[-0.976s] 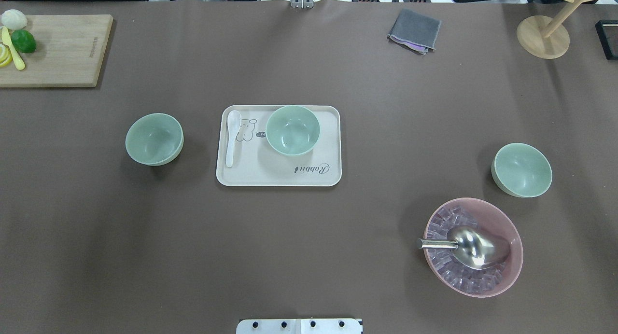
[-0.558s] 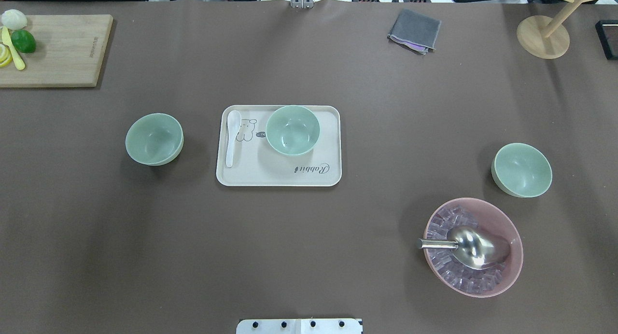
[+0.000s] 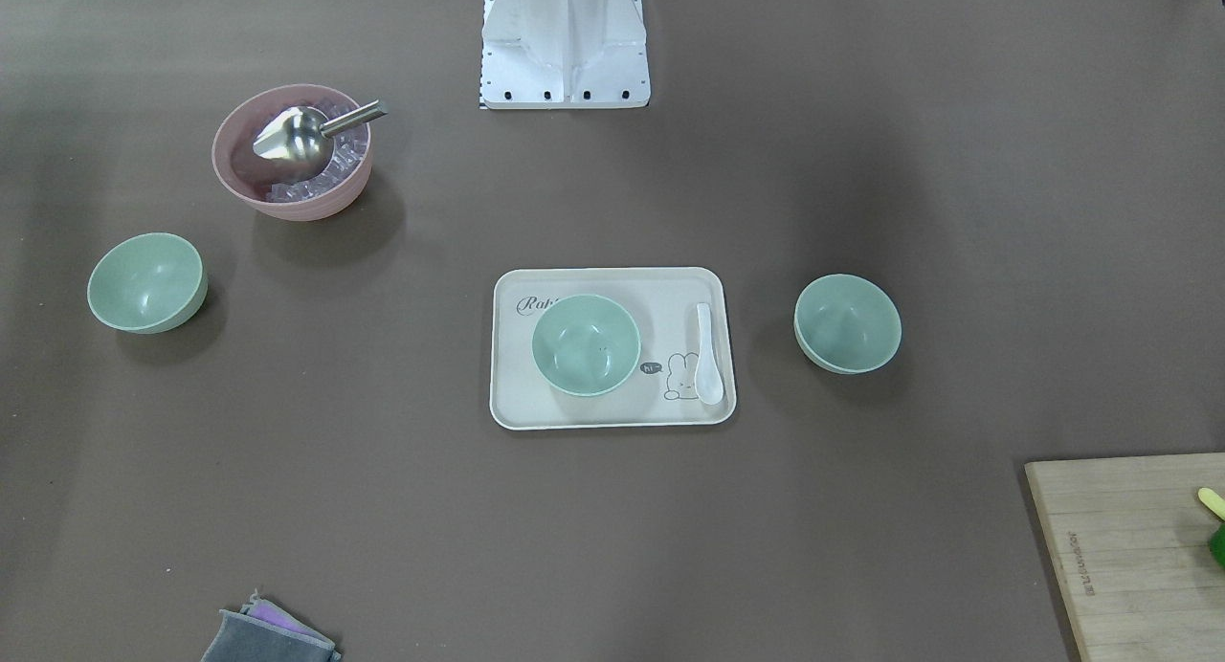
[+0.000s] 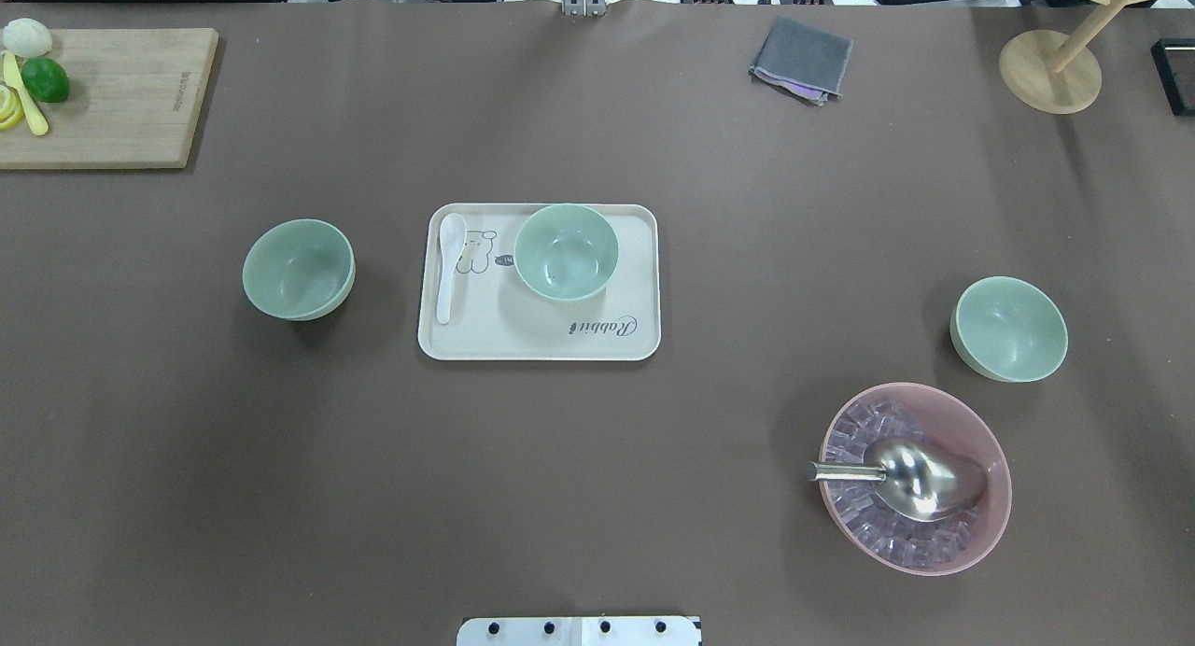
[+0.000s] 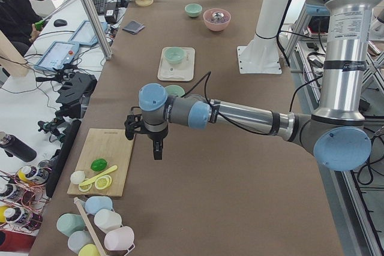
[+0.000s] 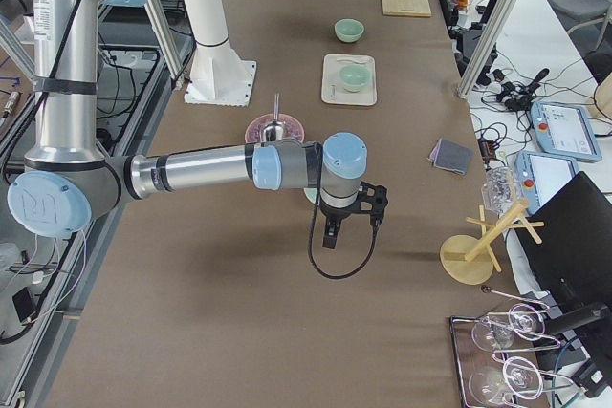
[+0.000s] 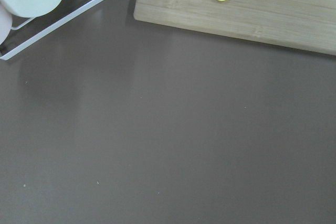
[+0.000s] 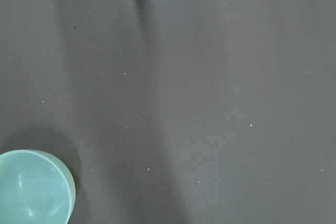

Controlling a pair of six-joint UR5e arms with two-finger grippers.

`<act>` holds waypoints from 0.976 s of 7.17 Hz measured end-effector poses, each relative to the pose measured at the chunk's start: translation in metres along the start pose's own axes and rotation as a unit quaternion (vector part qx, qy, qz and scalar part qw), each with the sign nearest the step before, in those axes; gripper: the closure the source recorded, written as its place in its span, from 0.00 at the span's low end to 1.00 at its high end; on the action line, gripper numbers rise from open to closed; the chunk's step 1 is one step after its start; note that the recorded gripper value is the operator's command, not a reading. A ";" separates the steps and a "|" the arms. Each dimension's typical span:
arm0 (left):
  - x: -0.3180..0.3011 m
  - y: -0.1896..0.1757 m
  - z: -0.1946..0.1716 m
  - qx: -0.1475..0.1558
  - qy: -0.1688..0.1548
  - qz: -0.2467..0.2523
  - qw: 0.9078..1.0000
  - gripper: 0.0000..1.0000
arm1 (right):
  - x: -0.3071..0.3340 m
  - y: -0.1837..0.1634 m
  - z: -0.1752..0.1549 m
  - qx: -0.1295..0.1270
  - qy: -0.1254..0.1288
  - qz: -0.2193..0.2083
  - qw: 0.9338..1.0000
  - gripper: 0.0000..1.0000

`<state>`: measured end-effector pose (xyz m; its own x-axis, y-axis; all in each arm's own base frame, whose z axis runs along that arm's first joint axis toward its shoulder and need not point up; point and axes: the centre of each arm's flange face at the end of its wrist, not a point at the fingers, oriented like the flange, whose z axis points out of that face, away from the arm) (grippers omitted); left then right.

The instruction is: Stack green bowls together

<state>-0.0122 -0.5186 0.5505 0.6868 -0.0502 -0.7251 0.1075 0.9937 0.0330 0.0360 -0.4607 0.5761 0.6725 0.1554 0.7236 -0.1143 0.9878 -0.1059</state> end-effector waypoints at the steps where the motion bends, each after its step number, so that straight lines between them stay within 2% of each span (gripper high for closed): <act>1: 0.030 -0.006 -0.004 0.011 0.007 0.031 0.999 0.02 | -0.005 -0.003 0.000 0.000 -0.001 -0.004 1.000 0.00; 3: 0.096 -0.015 -0.008 0.028 0.028 0.072 0.997 0.02 | -0.016 -0.007 0.001 -0.001 -0.005 -0.013 1.000 0.00; 4: 0.144 -0.024 0.002 0.023 0.039 0.078 0.996 0.02 | -0.021 -0.009 0.003 -0.003 -0.005 -0.018 1.000 0.00; 6: 0.239 -0.037 0.036 -0.002 0.051 0.053 0.997 0.02 | -0.030 -0.012 0.006 -0.007 -0.006 -0.027 1.000 0.00; 7: 0.270 -0.032 0.050 -0.004 0.046 0.045 0.998 0.02 | -0.034 -0.013 0.009 -0.009 -0.007 -0.032 0.999 0.00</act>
<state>0.2054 -0.5692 0.3885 0.6238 0.0479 -0.7801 0.0424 0.9946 0.0950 0.0077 -0.4791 0.5589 0.6682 0.0927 0.7382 -0.0580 0.9957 -0.0725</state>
